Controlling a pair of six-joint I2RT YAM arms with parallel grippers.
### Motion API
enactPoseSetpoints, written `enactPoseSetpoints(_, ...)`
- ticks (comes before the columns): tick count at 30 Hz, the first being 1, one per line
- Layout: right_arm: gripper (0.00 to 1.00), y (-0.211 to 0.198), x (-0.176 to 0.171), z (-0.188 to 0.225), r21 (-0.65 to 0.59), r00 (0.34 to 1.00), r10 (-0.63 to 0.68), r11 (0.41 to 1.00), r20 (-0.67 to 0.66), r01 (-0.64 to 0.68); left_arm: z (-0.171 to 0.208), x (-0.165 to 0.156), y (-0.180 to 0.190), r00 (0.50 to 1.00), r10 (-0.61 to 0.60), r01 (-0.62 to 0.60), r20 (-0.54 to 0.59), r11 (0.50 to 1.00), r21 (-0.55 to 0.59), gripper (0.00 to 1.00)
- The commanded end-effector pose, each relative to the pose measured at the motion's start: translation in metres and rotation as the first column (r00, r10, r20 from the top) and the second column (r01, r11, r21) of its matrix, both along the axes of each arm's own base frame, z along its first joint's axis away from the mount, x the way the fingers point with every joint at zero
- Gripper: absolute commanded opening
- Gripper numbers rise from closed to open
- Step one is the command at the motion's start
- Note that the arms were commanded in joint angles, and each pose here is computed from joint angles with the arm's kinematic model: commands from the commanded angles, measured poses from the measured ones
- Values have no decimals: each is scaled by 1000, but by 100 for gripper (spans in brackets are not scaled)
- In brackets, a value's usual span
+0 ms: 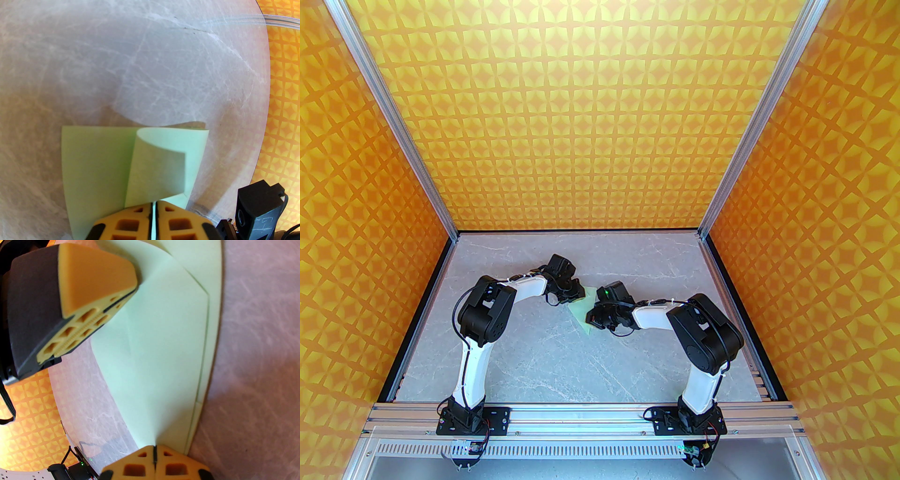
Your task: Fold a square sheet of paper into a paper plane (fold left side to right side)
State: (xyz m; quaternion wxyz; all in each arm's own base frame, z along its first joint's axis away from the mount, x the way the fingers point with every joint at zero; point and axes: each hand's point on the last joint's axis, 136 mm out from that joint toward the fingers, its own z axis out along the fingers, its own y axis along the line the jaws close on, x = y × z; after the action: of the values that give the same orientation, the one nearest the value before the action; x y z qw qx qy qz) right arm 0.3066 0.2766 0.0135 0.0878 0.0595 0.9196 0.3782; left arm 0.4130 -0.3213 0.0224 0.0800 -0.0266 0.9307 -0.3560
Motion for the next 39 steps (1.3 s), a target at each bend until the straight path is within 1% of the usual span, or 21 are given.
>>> enactPoseSetpoints(1, 0, -38, -52, -60, -193, 980, -22, 981, -196, -17, -15, 9, 8, 1000, 1, 0, -11, 999, 46, 13)
enactPoseSetpoints(3, 0, -39, -55, -63, -198, 979, -21, 980, -202, -20, -27, 8, 12, 1000, -4, 6, -27, 998, 61, 13)
enactPoseSetpoints(4, 0, -41, -57, -65, -205, 978, -21, 978, -209, -23, -22, 18, 10, 1000, -5, 5, -7, 999, 54, 13)
enactPoseSetpoints(8, 0, -40, -66, -72, -225, 972, -11, 973, -236, -44, -29, 26, 16, 1000, 6, -5, -7, 998, 59, 13)
enactPoseSetpoints(17, 0, -42, -83, -84, -242, 962, -10, 969, -273, -58, -26, 49, 27, 1000, 24, -25, 18, 998, 58, 14)
enactPoseSetpoints(24, 0, -44, -86, -87, -254, 959, -12, 965, -283, -63, -22, 62, 34, 998, 43, -44, 36, 998, 50, 15)
enactPoseSetpoints(30, 0, -44, -88, -87, -251, 958, -10, 966, -288, -65, -29, 72, 39, 998, 51, -52, 30, 997, 59, 16)
enactPoseSetpoints(39, 0, -45, -91, -88, -253, 957, -9, 965, -291, -68, -29, 95, 46, 996, 80, -82, 46, 995, 55, 16)
